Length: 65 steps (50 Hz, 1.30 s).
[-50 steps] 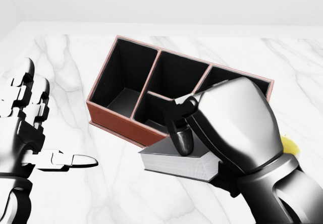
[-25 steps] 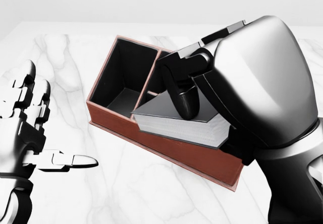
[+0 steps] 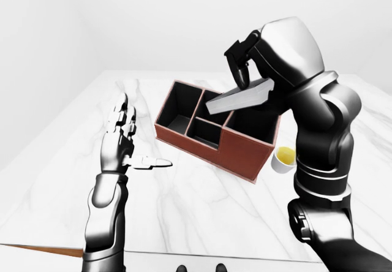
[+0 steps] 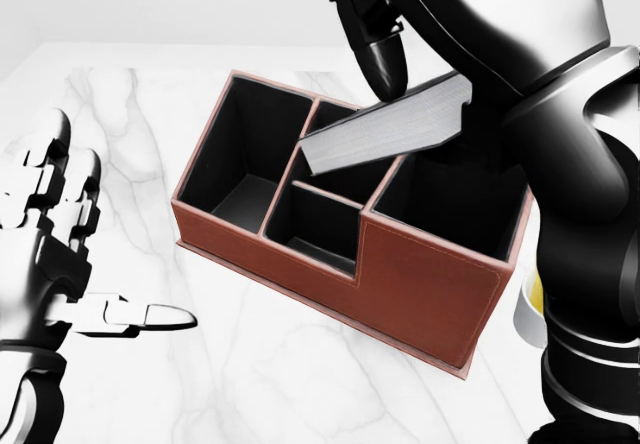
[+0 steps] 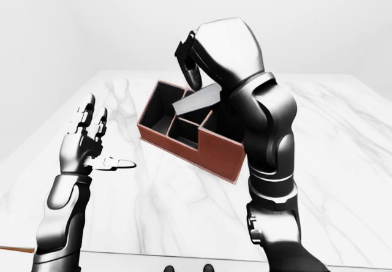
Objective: Pick up the book and place it in the right compartment of the caddy.
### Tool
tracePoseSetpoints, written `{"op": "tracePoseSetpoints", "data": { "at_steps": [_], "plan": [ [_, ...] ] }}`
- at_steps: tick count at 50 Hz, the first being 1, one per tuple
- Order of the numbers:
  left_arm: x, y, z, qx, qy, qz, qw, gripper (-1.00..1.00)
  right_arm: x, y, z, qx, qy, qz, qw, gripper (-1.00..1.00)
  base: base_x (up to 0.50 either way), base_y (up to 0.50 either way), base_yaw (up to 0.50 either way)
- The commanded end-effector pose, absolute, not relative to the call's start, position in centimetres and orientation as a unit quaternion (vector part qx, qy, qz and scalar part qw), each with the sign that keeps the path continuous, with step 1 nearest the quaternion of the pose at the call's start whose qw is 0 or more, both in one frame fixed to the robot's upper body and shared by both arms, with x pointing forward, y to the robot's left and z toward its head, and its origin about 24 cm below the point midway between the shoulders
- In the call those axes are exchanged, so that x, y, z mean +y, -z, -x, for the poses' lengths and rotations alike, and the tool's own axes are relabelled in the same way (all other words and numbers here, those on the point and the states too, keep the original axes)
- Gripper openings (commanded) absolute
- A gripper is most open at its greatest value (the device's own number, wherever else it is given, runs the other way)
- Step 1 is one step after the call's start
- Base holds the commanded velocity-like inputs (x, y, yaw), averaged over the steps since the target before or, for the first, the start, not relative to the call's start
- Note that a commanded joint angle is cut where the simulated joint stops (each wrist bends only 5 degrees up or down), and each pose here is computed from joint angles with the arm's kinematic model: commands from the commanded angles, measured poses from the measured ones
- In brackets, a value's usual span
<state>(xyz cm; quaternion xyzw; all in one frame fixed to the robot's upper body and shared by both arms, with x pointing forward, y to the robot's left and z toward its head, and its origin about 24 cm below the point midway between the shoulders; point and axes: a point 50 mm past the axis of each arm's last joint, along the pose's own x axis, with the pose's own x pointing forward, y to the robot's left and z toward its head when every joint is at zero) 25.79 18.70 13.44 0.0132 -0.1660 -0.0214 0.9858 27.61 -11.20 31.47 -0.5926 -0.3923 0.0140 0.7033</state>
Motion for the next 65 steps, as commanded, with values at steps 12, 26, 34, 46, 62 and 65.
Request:
{"op": "tracePoseSetpoints", "data": {
  "at_steps": [12, 26, 34, 46, 62, 65],
  "plan": [
    [17.8, -13.7, -26.1, -0.17, 0.038, -0.013, 0.985, 1.0, -12.7, -35.9, -34.3, -0.232, -0.045, 0.648, 0.724, -1.0, 0.0, 0.0, 0.0],
    [17.5, -14.6, -25.8, -0.192, 0.044, -0.017, 0.98, 1.0, -13.0, -36.3, -36.2, -0.16, -0.023, 0.65, 0.743, -1.0, 0.0, 0.0, 0.0],
    [17.5, -14.5, -26.0, -0.188, 0.043, -0.017, 0.981, 1.0, -14.1, -34.9, -39.0, -0.066, -0.044, 0.663, 0.744, -1.0, 0.0, 0.0, 0.0],
    [17.5, -14.5, -25.8, -0.19, 0.043, -0.017, 0.981, 1.0, -14.4, -32.3, -40.9, 0.014, -0.067, 0.682, 0.728, -1.0, 0.0, 0.0, 0.0],
    [17.7, -14.4, -25.7, -0.188, 0.042, -0.015, 0.981, 1.0, -14.8, -30.2, -42.6, 0.027, -0.032, 0.697, 0.716, -1.0, 0.0, 0.0, 0.0],
    [17.8, -14.3, -25.7, -0.186, 0.041, -0.015, 0.982, 1.0, -15.0, -30.4, -42.7, 0.018, -0.014, 0.706, 0.708, -1.0, 0.0, 0.0, 0.0]
  ]
}}
